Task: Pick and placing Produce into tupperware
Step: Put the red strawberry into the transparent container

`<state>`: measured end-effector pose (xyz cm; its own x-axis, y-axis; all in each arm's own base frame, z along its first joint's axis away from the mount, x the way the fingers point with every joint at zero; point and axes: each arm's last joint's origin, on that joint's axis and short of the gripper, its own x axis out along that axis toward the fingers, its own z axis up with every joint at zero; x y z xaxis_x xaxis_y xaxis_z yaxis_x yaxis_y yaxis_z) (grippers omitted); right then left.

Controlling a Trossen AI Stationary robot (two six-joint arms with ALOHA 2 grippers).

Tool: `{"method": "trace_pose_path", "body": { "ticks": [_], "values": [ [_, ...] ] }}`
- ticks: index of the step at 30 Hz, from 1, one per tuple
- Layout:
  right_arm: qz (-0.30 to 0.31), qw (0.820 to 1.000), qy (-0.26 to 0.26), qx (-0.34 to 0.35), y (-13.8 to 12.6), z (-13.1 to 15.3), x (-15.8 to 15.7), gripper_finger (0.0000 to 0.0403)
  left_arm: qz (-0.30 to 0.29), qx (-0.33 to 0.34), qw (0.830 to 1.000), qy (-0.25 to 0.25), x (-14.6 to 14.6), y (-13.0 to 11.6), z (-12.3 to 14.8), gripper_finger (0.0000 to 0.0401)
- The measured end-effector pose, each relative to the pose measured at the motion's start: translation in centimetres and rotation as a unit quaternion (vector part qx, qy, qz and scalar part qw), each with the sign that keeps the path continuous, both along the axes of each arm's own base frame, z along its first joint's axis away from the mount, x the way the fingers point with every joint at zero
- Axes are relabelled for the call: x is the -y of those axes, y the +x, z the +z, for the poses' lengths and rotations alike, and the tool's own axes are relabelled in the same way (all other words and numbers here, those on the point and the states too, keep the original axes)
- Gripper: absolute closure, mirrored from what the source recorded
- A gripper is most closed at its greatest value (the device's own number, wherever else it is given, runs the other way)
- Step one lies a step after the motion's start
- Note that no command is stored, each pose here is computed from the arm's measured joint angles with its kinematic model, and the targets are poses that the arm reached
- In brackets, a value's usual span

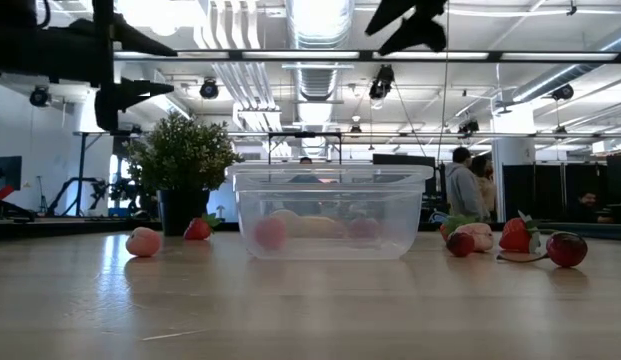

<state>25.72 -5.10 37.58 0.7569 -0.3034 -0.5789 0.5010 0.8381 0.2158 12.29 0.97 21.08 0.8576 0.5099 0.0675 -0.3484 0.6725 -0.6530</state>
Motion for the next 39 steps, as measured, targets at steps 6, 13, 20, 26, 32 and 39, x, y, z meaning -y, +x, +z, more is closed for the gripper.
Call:
{"method": "trace_pose_path", "body": {
  "ticks": [6,13,20,26,32,39],
  "values": [
    [-0.086,0.995,-0.013,0.055,-4.7,1.4,-0.4,0.0179,-0.055,-0.138,0.986,0.078,0.3,1.3,2.2,0.016],
    [-0.128,0.989,0.021,0.066,-7.1,-0.7,-0.8,0.0179,-0.163,-0.443,0.865,0.169,0.7,3.0,2.8,0.016],
    [-0.157,0.985,0.063,0.043,-7.1,-3.8,-0.9,0.0179,-0.192,-0.526,0.815,0.149,1.0,5.2,0.8,0.016],
    [-0.152,0.985,0.063,0.051,-6.8,-4.6,-1.0,0.0179,-0.176,-0.554,0.808,0.094,1.0,6.8,-1.9,0.016],
    [-0.137,0.989,0.043,0.046,-6.8,-4.3,-1.0,0.0179,-0.165,-0.537,0.826,0.041,-0.1,8.4,-3.2,0.016],
    [-0.122,0.991,0.025,0.049,-7.1,-3.7,-1.0,0.0179,-0.135,-0.542,0.829,0.006,-2.2,8.6,-3.7,0.016]
  ]
}}
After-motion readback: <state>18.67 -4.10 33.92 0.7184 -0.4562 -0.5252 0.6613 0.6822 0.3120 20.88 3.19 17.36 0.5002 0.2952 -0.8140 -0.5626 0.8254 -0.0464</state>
